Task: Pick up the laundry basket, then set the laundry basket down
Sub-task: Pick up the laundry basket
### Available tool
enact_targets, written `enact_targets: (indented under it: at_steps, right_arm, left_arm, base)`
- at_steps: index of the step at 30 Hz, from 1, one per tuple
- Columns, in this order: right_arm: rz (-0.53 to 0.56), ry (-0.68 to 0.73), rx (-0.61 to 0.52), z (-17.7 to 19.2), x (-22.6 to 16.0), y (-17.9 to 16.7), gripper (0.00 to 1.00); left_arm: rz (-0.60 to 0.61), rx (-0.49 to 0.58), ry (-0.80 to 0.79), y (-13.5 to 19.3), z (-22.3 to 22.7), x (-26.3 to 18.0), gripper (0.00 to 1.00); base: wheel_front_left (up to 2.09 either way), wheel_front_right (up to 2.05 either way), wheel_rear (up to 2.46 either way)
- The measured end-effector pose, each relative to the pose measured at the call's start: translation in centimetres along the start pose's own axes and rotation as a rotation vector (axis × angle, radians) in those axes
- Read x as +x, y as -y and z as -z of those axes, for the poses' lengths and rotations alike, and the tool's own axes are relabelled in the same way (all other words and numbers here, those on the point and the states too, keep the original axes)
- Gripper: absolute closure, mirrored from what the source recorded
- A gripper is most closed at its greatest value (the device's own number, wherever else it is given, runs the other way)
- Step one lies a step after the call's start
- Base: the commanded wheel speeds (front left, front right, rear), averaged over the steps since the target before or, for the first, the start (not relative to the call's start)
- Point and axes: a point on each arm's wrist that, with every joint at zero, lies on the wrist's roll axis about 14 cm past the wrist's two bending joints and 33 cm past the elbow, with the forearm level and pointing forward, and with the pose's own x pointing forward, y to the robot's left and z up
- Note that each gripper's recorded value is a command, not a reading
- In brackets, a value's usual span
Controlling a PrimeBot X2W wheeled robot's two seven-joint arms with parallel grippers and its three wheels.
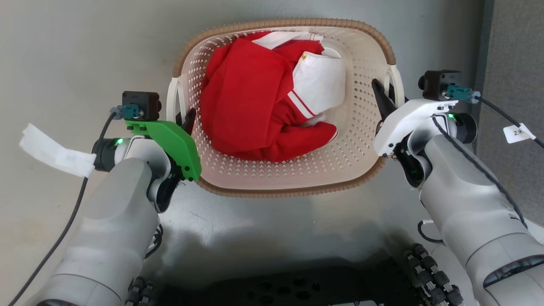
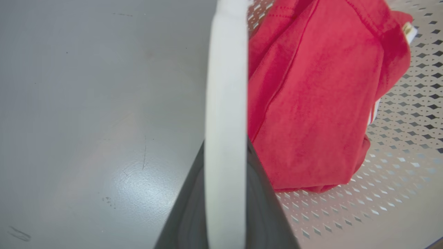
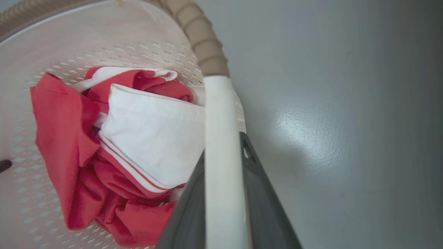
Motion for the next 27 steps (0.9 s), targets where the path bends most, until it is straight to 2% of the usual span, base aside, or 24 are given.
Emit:
enact_targets:
  at_steps: [15, 27]
  right_arm:
    - [-0.03, 0.054, -0.015, -2.5, -1.9, -1.5, 1.0]
    - [-0.049, 0.05, -0.029, -4.0, -5.5, -3.1, 1.0]
  left_arm:
    - [-0.003, 0.026, 0.028, 0.8, -1.5, -1.7, 1.0]
    - [-0.01, 0.021, 0.02, 2.5, -1.9, -4.9, 1.0]
  base:
    - [0.0, 0.0, 0.0]
    - [0.0, 0.0, 0.0]
